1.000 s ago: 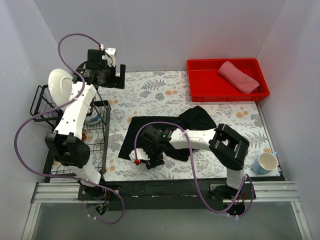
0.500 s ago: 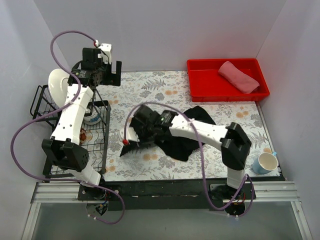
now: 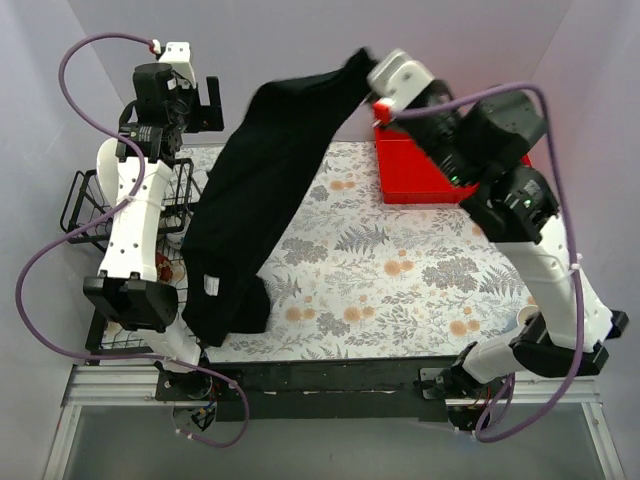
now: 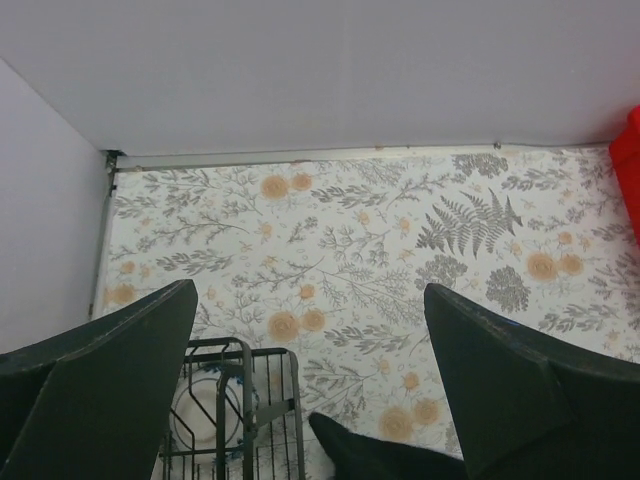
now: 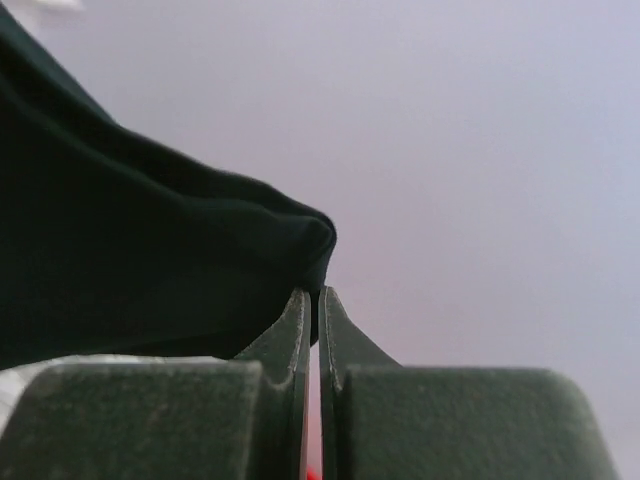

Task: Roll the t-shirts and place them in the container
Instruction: Flatten out the T-shirt at the center of the board.

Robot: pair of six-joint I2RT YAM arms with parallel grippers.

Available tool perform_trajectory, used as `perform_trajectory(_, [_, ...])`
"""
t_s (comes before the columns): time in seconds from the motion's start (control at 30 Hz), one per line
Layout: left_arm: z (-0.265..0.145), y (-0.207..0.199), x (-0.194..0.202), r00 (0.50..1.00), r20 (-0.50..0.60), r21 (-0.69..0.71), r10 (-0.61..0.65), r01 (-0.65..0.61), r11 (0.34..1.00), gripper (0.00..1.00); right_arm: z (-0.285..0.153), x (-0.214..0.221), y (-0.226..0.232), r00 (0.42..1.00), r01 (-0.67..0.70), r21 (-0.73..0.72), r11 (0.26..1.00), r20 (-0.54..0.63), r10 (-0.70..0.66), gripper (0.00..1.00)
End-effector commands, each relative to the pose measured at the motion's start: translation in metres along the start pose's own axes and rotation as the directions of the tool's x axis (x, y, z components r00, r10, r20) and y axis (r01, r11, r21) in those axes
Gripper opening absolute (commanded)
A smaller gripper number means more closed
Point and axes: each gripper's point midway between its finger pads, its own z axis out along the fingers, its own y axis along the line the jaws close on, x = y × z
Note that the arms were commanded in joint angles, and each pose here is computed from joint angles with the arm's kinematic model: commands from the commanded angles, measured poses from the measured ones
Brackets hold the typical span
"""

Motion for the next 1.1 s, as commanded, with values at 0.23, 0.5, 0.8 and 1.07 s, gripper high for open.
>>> perform_trajectory(0.23, [0.003,-0.034,0.038,0.992,-0.099,0.208,0.077,-0.055,0.977,0.98,-0.204,0.326,-0.012,0.644,0.027,0.206,0.978,-0.752,0.14,0.01])
perform_trajectory(0.5, [0.005,-0.056,0.103,0.96,-0.273,0.321,0.063,0.029,0.947,0.98,-0.238,0.355,0.087,0.503,-0.342,0.05,0.939,-0.834,0.228,0.56])
perform_trajectory(0.8, [0.012,-0.062,0.098,0.961,-0.275,0.324,0.03,0.063,0.944,0.98,-0.137,0.242,0.219,0.854,-0.392,-0.556,0.733,-0.516,0.066,0.57])
perform_trajectory(1.07, [0.011,-0.033,0.024,0.996,-0.075,0.156,-0.049,0.061,0.986,0.98,-0.072,0.196,0.378,0.858,-0.497,-0.673,0.548,-0.477,0.194,0.49])
